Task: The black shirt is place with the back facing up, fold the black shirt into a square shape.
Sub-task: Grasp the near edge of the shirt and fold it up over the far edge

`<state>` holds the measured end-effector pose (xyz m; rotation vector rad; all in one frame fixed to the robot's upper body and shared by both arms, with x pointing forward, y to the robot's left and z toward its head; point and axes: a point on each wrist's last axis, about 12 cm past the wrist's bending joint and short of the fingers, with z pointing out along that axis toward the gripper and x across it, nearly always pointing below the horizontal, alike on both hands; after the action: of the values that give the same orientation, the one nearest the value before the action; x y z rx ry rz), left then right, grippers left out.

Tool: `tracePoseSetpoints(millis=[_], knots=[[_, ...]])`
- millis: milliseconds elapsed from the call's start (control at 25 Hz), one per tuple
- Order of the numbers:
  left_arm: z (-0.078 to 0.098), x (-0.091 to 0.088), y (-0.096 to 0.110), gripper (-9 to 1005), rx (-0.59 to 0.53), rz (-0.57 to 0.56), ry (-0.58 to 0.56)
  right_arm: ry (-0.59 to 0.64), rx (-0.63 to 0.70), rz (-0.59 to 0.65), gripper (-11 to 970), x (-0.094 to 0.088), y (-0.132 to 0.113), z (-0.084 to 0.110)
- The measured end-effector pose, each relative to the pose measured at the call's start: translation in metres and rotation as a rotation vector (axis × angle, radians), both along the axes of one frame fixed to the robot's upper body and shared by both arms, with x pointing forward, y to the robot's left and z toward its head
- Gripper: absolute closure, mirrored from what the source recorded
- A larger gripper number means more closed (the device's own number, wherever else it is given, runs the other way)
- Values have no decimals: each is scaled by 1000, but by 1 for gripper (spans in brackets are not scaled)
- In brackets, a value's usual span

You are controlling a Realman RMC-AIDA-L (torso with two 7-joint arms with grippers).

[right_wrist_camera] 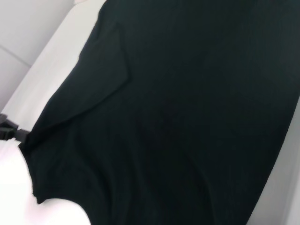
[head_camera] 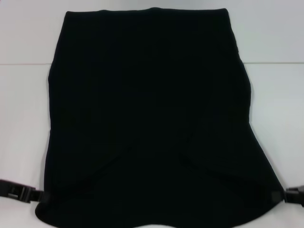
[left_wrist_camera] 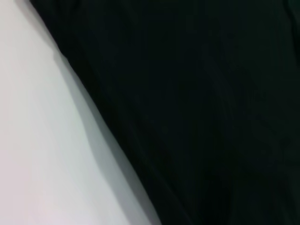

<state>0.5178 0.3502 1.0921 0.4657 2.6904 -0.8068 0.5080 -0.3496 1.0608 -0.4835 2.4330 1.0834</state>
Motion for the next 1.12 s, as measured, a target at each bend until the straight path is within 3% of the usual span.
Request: tracePoseSetpoints(millis=[360, 560, 840, 1120], knots=[[2, -18, 3, 998, -66, -31, 49, 38, 50, 44, 918, -31, -7, -7], [4, -9, -4, 998, -76, -39, 43, 21, 58, 29, 904, -29, -7, -6], [20, 40, -22, 998, -45, -40, -41, -89, 78, 23, 885, 10, 9, 12], [47, 96, -35, 997, 22, 40, -188, -252, 85, -65, 867, 65, 25, 42]])
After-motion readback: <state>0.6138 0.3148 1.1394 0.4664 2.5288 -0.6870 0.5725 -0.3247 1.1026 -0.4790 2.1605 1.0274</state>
